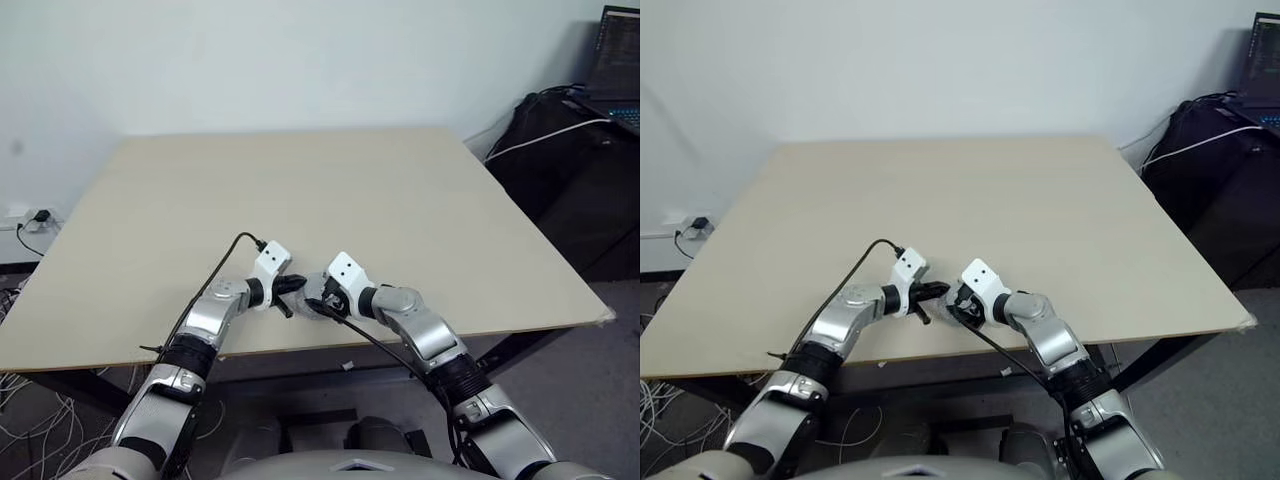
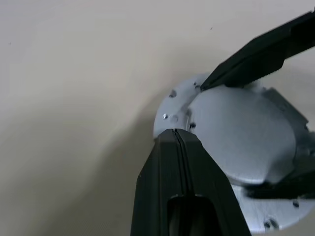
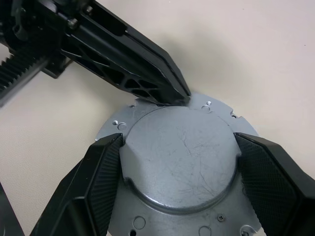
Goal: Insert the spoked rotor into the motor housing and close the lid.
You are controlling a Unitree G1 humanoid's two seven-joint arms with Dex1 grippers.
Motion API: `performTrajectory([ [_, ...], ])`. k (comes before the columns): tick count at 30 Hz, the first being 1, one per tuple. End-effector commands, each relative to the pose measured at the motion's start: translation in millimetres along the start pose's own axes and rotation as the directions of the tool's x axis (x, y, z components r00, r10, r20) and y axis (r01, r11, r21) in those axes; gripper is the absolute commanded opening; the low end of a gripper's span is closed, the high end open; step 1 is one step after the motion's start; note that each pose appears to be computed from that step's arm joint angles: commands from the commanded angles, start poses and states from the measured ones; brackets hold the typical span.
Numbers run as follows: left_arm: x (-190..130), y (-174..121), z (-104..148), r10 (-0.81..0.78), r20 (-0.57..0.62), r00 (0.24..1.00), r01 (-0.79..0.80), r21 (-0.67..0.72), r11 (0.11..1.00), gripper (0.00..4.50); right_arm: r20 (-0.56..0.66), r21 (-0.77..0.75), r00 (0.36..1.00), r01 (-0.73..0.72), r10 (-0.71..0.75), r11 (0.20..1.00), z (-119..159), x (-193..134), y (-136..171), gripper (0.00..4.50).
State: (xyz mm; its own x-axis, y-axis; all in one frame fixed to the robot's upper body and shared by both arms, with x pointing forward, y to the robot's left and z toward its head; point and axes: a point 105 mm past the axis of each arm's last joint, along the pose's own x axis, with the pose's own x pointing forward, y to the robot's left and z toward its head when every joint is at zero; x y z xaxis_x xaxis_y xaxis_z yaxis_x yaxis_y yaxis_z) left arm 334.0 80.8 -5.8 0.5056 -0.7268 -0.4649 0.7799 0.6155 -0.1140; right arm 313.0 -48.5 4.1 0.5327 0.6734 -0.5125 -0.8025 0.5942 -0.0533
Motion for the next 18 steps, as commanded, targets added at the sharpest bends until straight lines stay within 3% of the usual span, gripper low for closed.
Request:
performTrajectory([
  [1,-1,-5,-13,-0.025,-0.065,0.998,0.025,-0.005,1.000,0.00,-0.089,0.010,0.996,0.020,-0.019,1.000,-20,2,-1,3.29],
  [18,8,-18,-9,-0.073,-0.040,0.997,0.072,-0.025,0.997,0.00,-0.074,0.001,0.997,0.032,-0.032,0.999,-18,1,-2,3.29],
])
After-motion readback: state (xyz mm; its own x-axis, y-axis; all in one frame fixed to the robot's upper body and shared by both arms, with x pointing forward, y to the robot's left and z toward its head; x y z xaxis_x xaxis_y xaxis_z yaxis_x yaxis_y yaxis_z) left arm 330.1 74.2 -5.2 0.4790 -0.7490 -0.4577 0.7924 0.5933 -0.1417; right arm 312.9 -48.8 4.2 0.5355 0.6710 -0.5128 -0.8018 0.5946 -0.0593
